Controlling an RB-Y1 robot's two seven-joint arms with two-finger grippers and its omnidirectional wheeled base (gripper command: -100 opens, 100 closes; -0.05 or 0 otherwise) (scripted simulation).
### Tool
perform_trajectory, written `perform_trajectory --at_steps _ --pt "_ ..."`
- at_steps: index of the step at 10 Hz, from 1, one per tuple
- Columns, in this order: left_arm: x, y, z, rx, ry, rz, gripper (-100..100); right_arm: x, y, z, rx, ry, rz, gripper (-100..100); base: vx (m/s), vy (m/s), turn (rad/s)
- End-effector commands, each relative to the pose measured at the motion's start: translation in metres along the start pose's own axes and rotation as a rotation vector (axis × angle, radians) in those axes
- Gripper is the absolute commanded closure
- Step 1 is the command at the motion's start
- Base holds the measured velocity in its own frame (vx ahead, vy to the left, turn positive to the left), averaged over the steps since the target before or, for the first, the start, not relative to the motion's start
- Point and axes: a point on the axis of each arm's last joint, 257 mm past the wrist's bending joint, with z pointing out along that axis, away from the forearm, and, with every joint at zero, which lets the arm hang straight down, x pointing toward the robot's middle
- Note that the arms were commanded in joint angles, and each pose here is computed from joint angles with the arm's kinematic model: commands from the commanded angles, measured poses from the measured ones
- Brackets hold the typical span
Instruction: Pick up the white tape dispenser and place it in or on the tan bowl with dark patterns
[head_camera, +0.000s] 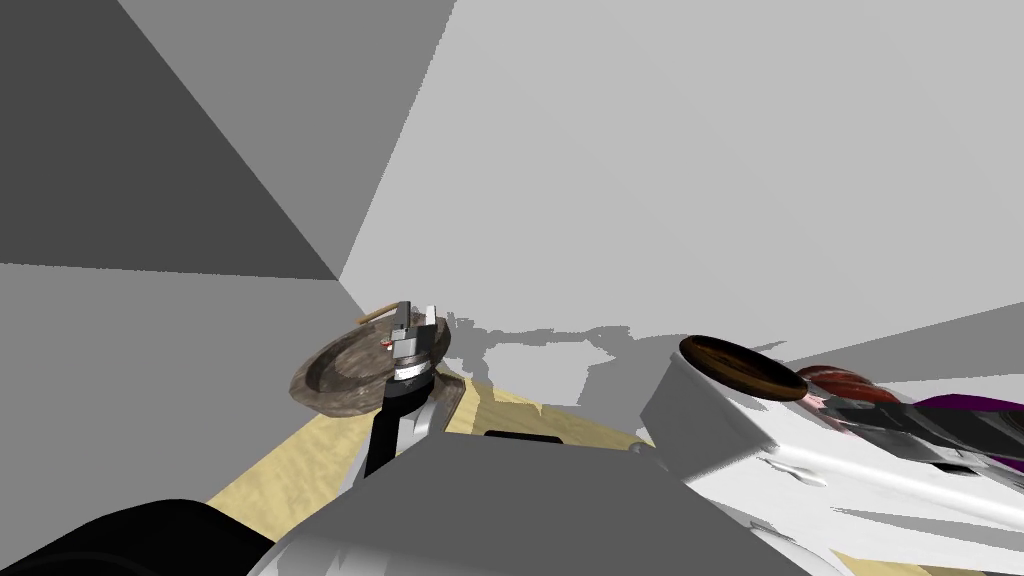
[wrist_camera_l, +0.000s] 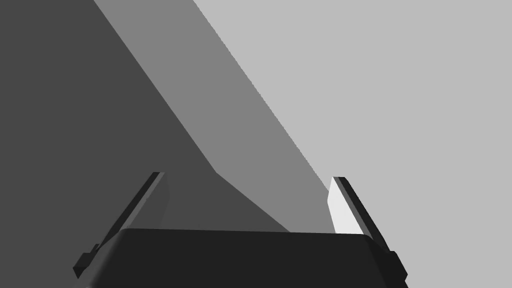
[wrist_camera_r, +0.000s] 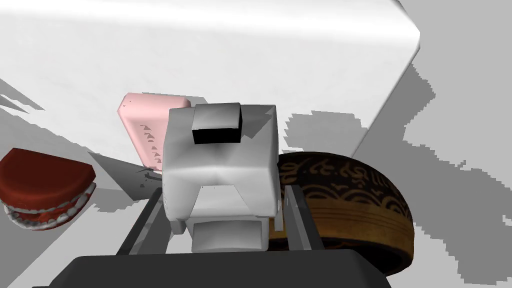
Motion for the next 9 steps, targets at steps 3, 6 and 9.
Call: perform_trajectory --at_steps 3,6,9 --pt "0.0 0.0 0.0 0.0 0.0 0.0 0 -0.005 -0.03 -0.042 0.09 0.014 -0.028 100 0.004 0.049 0.076" --pt "0.0 0.0 0.0 0.0 0.0 0.0 0 0.005 -0.046 -0.064 0.138 0.063 -0.051 100 -0.003 0.058 0.075" --pt "0.0 0.0 0.0 0.0 0.0 0.0 0 0.014 -0.054 -0.075 0.163 0.101 -0.064 100 0.007 0.023 0.057"
